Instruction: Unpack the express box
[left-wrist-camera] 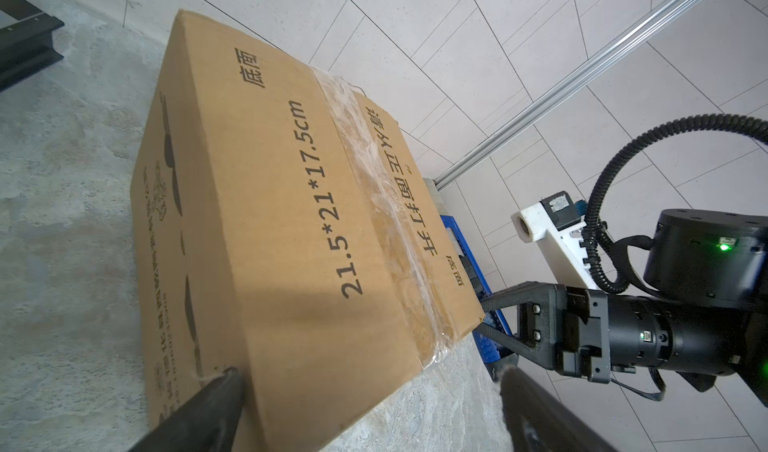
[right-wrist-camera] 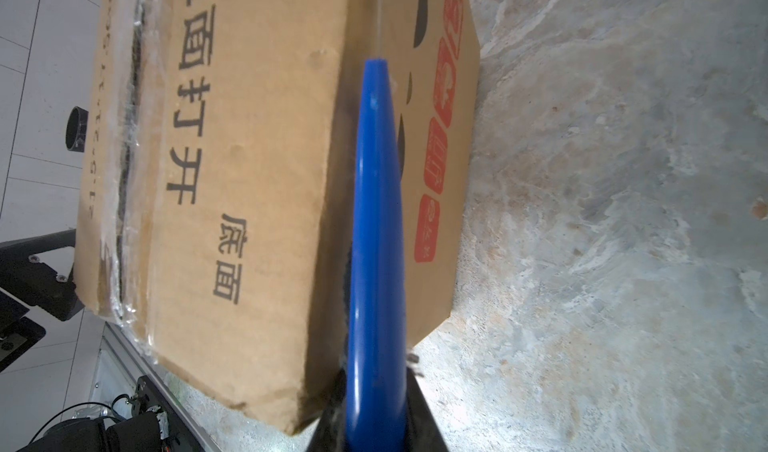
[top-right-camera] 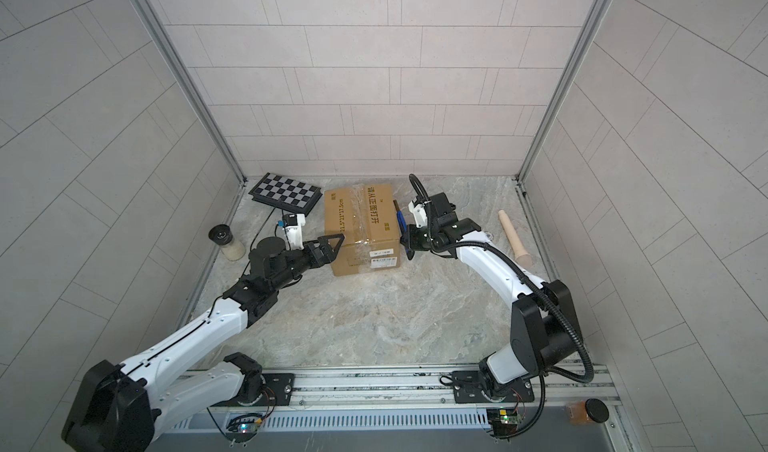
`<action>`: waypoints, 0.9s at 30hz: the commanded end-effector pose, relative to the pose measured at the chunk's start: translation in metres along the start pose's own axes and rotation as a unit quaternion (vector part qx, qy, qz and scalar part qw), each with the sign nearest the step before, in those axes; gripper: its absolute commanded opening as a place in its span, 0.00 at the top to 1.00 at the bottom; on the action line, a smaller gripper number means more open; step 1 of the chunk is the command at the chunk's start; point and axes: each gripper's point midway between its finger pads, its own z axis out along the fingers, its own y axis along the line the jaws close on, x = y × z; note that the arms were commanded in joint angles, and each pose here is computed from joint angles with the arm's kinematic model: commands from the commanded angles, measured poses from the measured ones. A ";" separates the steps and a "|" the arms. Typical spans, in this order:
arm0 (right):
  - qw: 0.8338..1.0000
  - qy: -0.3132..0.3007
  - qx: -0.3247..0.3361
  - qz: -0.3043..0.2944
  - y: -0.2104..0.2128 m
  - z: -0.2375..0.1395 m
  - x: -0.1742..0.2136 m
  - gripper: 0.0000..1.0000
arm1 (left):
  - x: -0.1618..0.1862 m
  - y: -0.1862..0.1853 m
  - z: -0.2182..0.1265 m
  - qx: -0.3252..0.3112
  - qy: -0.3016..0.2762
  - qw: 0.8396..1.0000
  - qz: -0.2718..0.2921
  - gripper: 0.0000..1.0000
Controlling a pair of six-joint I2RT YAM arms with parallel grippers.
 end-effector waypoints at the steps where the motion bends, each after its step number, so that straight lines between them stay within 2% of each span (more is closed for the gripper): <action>1: 0.998 -0.023 -0.045 -0.033 0.024 -0.025 -0.006 1.00 | 0.015 -0.017 -0.001 0.042 0.025 0.999 -0.008 0.00; 9: 0.999 -0.037 -0.014 -0.021 0.010 -0.072 0.032 1.00 | 0.014 -0.017 -0.001 0.046 0.021 0.999 -0.013 0.00; 14: 0.998 -0.041 -0.056 0.009 0.019 -0.093 0.066 1.00 | 0.023 -0.025 0.004 0.057 0.031 0.998 -0.016 0.00; 19: 0.994 -0.050 -0.099 0.021 0.033 -0.110 0.080 1.00 | 0.032 -0.036 0.009 0.070 0.040 0.997 -0.020 0.00; 24: 0.992 -0.029 -0.122 0.030 0.035 -0.105 0.096 1.00 | 0.038 -0.041 0.010 0.065 0.045 0.997 -0.015 0.00; 27: 0.989 -0.021 -0.143 0.042 0.039 -0.102 0.101 1.00 | 0.029 -0.036 0.001 0.038 0.030 0.999 0.008 0.00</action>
